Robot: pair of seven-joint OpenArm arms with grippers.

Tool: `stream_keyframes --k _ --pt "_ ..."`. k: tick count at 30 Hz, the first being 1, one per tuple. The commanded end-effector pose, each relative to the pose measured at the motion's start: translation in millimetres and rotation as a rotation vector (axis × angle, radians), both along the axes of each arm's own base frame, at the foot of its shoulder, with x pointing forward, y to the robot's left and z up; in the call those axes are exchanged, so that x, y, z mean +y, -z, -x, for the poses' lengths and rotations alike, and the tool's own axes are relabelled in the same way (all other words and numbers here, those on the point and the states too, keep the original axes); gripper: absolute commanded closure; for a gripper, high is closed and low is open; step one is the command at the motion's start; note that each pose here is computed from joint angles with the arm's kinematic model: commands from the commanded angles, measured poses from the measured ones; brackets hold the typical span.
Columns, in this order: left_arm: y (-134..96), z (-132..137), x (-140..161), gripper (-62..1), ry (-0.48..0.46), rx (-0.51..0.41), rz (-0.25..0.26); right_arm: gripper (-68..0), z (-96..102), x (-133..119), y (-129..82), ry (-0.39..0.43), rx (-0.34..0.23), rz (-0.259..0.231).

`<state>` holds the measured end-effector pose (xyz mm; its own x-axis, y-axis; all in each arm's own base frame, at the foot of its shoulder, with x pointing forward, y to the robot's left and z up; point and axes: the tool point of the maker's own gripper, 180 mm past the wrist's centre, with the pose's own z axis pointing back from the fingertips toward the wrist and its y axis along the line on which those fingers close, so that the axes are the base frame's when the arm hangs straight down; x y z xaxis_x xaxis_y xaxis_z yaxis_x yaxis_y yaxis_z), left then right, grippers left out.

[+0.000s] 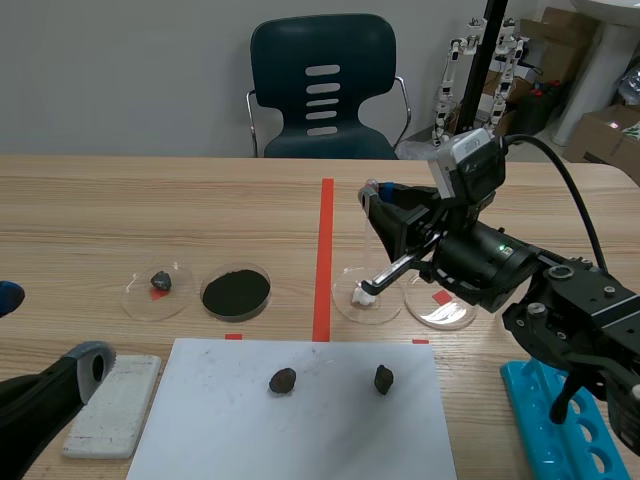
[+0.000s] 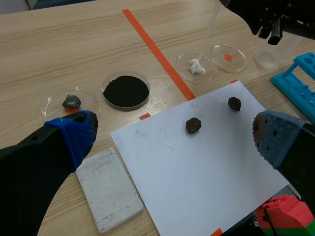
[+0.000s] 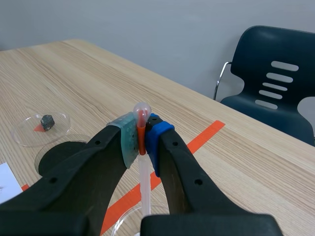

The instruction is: Squeeze the dropper onto the mineral

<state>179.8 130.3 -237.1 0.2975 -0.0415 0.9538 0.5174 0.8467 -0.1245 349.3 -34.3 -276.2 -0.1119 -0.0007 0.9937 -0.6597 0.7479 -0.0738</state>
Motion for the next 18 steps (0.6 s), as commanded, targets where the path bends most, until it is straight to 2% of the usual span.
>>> stream_keyframes --k 1,6,9,12,18 --pt "-8.7 -2.3 -1.3 -62.3 -0.001 -0.026 0.015 -1.3 -3.8 -2.0 -10.0 0.000 -0.028 -0.020" --pt "-8.7 -2.3 -1.3 -62.3 -0.001 -0.026 0.015 -1.3 -3.5 -3.6 -14.1 -0.003 -0.038 -0.019" --pt "-8.7 -2.3 -1.3 -62.3 -0.001 -0.026 0.015 -1.3 -1.7 -6.8 -27.6 -0.009 -0.063 -0.035" --pt "-8.7 -2.3 -1.3 -62.3 -0.001 -0.026 0.015 -1.3 2.2 -7.5 -42.6 -0.025 -0.088 -0.027" --pt "-8.7 -2.3 -1.3 -62.3 -0.001 -0.026 0.015 -1.3 25.6 -4.4 -68.7 -0.084 -0.134 0.010"
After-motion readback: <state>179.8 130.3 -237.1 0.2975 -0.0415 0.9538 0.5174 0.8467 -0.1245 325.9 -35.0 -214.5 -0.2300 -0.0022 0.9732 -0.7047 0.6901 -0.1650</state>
